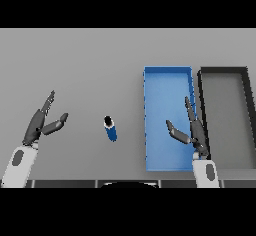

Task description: Pick up the blue pipe and place it into the blue bin.

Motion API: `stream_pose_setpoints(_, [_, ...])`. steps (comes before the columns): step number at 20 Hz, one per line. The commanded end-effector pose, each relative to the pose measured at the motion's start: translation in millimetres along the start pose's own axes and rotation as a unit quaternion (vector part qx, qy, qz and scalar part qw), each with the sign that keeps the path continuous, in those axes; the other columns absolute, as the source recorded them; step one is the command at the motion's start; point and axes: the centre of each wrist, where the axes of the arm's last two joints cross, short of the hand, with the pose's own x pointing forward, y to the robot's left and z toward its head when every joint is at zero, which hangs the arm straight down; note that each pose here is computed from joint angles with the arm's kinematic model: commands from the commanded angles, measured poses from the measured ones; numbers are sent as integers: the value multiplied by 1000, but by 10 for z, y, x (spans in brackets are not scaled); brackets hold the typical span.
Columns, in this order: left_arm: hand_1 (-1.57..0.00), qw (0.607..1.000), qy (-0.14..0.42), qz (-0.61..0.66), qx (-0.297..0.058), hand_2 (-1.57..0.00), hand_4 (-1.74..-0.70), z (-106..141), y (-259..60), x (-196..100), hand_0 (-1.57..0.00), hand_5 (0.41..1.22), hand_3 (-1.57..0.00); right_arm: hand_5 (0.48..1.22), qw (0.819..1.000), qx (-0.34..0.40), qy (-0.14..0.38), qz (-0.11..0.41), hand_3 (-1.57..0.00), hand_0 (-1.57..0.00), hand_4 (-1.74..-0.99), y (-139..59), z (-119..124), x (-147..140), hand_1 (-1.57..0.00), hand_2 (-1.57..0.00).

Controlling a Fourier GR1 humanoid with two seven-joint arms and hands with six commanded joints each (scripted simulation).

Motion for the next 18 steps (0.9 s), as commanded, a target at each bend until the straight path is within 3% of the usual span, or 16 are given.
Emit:
stream_pose_setpoints(1, [1, 1000, -2, 2, -4, 1, -960, 11, 38, 8, 1, 594, 1, 625, 1000, -2, -2, 2, 1, 1, -1206, -27, 23, 9, 1, 1])
stream_pose_setpoints(7, [1, 994, -11, -3, -110, 1, -1026, 158, 8, 97, 1, 549, 1, 616, 1000, 7, -3, 7, 1, 1, -1179, 22, 5, 36, 1, 1])
stream_pose_setpoints(11, [1, 981, 2, 11, -194, 1, -1113, 218, -369, 152, 1, 497, 1, 617, 1000, 7, 0, 12, 1, 1, -1164, 4, 19, 38, 1, 1])
stream_pose_setpoints(18, [1, 970, 3, 11, -245, 1, -1146, 144, -868, 203, 1, 451, 1, 625, 1000, 6, 8, 1, 1, 1, -1213, 4, 10, 37, 1, 1])
